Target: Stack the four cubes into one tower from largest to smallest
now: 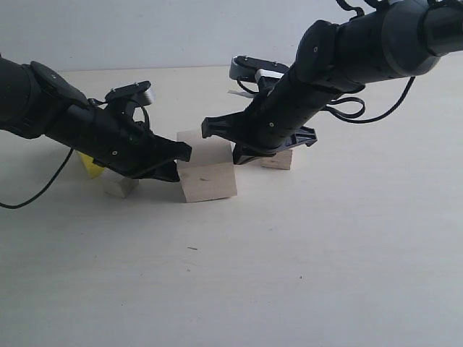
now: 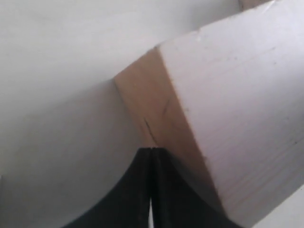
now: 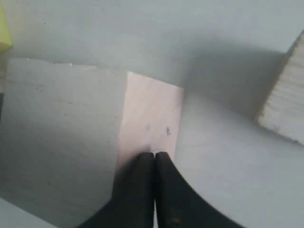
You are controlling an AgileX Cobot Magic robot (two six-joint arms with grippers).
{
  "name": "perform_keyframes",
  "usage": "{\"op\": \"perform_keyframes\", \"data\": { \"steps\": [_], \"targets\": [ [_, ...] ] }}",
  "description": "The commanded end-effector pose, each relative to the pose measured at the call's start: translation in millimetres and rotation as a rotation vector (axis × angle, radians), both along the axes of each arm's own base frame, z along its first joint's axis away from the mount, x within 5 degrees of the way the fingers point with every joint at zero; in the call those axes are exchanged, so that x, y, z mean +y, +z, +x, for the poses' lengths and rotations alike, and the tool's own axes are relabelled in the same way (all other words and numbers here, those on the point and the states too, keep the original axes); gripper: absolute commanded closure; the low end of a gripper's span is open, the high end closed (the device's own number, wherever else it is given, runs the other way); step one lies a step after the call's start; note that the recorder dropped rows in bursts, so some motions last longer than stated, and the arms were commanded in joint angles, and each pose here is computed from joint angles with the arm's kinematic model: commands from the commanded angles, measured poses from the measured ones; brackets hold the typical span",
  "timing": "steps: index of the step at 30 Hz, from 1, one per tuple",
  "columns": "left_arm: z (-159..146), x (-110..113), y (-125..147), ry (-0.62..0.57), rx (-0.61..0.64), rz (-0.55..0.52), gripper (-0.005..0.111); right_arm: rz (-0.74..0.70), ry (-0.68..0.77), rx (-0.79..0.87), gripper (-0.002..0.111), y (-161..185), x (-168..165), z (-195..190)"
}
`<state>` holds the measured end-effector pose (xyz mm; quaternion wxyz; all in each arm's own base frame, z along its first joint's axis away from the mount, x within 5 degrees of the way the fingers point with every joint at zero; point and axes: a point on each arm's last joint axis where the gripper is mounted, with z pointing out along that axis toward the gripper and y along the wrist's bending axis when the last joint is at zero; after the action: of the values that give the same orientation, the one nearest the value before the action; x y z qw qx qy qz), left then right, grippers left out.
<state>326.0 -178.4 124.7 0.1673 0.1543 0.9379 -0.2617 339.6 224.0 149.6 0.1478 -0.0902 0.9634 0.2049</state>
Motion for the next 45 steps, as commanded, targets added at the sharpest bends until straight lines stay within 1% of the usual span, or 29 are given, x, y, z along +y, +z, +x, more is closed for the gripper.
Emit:
{"op": "perform_keyframes", "data": {
  "steps": [1,5,8,22,28,33,36,39,42,45],
  "targets": [
    [-2.5,-6.3,4.5,-0.025,0.021,-0.037,0.107,0.018,0.001,0.005,0.108,4.5,4.1,0.0],
    [-2.5,-6.3,4.5,-0.025,0.021,-0.037,0.107,0.01,-0.015,0.04,0.108,3.4,3.2,-2.2],
    [-2.5,-6.3,4.5,-0.025,0.021,-0.037,0.107,-0.013,0.0,0.033,0.108,2.7,1.7,-2.2],
    [-1.1,-3.8,3.5,-0.019,0.009,-0.023,0.107,-0.032,0.015,0.009,0.108,5.2,0.1,-1.5],
    [2.0,4.6,8.0,-0.001,0.0,-0.01,0.107,-0.047,0.013,-0.02,0.108,17.3,-3.2,-2.5],
    [3.7,19.5,16.9,0.039,-0.012,-0.006,0.107,-0.093,0.023,-0.03,0.108,27.1,-8.7,-5.4],
    [0.1,31.0,24.7,0.073,-0.017,-0.01,0.107,-0.09,0.023,-0.065,0.108,43.4,-11.5,-7.9],
    [-4.8,43.0,36.5,0.109,-0.057,-0.004,0.107,-0.077,0.024,-0.122,0.108,69.4,-16.2,-13.5],
    [-12.1,55.0,56.1,0.15,-0.134,0.003,0.107,-0.057,0.031,-0.192,0.108,102.1,-24.6,-25.9],
    [-23.0,64.3,83.8,0.187,-0.264,0.018,0.107,-0.032,0.027,-0.299,0.108,129.1,-38.8,-45.4]
  ]
}}
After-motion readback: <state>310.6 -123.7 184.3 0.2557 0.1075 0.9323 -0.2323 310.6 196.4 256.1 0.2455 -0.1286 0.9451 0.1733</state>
